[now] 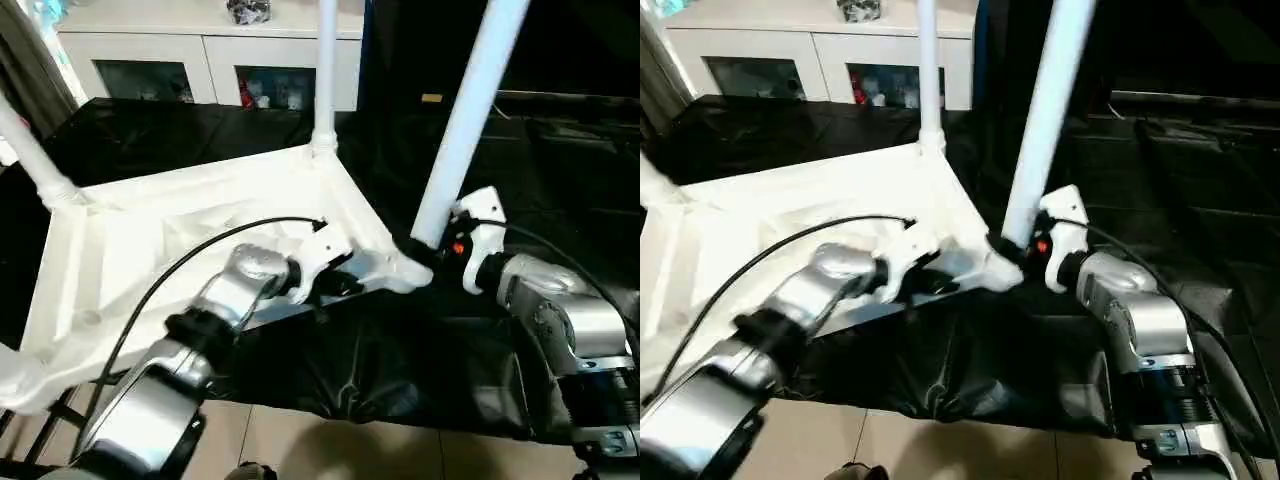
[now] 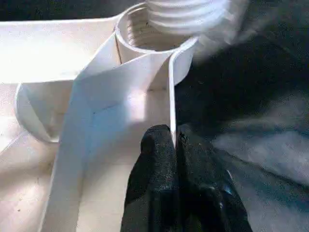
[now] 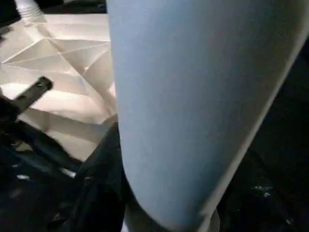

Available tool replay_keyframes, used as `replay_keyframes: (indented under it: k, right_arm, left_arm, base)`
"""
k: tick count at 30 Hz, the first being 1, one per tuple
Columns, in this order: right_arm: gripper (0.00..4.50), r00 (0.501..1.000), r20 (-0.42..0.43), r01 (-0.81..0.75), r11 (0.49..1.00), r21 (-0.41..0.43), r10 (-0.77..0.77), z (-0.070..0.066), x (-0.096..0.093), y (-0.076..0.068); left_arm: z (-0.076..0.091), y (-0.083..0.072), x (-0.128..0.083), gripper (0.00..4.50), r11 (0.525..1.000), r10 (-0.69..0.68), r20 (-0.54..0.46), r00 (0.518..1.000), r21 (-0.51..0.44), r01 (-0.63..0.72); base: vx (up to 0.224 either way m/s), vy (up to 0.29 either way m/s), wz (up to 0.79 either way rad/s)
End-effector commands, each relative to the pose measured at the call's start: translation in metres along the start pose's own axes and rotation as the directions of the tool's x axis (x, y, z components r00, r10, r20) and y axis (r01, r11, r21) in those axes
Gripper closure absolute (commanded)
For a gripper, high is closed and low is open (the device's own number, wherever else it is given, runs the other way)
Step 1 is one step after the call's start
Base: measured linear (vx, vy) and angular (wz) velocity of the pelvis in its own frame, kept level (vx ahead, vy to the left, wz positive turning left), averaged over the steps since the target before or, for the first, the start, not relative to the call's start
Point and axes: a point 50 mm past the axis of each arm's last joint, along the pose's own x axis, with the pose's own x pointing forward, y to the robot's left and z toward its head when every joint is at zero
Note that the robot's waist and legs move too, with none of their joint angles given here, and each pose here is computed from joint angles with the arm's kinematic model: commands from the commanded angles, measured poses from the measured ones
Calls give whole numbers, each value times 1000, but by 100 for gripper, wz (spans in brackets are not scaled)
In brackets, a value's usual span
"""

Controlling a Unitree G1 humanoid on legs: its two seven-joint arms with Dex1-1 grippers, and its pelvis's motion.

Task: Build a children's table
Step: Insert table leg to table base

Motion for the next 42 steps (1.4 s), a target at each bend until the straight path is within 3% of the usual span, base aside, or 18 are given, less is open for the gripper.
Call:
replay_keyframes:
  k: [1,9,23,29,35,42]
  right_arm:
    - [259,1000,1,-15,1000,-11,15,5,1,1]
    - [259,991,-82,-103,995,14,104,-7,0,9]
    - [259,989,-112,-91,995,35,94,-17,8,9]
    - [259,994,-64,-79,986,149,89,-29,12,7]
    - [259,997,-4,-71,957,282,75,-45,0,4]
    - [259,1000,0,-26,947,321,27,-66,-9,5]
  left_arm:
    - [1,-7,-1,450,998,-49,36,998,48,47]
    - [-4,-9,-10,450,999,-10,13,1000,51,10]
    - [-3,-13,-9,450,999,-36,7,999,37,36]
    - [-3,-12,-9,450,999,-28,-1,1000,38,28]
    - [-4,-10,-11,450,999,-10,-7,1000,35,10]
    - [-4,-7,-10,450,999,11,-12,1000,39,-10]
  base:
    - [0,0,0]
    - [0,0,0]
    - [0,0,0]
    - [0,0,0]
    - [0,0,0]
    - [0,0,0]
